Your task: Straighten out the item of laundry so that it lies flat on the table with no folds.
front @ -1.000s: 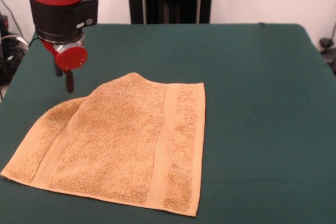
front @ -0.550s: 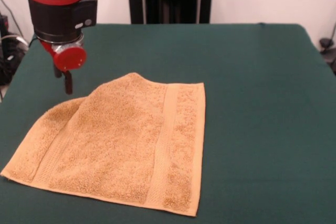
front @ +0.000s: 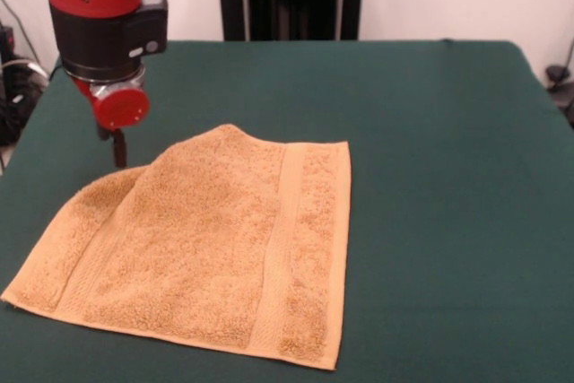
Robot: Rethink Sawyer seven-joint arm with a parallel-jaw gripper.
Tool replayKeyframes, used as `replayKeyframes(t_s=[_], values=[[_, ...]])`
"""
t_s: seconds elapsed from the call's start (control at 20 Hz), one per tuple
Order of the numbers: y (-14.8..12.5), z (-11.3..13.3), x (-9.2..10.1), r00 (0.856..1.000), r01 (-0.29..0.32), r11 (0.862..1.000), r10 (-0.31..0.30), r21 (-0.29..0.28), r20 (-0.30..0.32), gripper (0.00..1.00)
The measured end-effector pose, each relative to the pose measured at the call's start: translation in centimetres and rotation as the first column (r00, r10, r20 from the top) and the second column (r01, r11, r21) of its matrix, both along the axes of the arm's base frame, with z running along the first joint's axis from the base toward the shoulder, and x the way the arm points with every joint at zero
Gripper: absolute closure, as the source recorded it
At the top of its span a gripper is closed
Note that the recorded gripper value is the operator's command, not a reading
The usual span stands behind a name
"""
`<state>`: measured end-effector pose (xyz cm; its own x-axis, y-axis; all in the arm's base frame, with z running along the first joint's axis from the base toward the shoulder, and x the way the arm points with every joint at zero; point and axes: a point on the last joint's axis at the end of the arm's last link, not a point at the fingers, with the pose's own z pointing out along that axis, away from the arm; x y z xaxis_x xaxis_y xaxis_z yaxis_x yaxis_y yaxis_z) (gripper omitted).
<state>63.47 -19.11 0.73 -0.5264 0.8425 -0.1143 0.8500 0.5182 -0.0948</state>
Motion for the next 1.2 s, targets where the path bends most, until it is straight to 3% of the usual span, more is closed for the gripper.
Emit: replayKeyframes(t_s=[0.65,1.2], values=[[0.4,-3.8,-0.9,0.999,0.036,0.999,-0.036,0.013,-0.009,0.0],[0.4,-4.1,-0.7,0.998,0.059,0.998,-0.059,0.019,-0.001,0.0]])
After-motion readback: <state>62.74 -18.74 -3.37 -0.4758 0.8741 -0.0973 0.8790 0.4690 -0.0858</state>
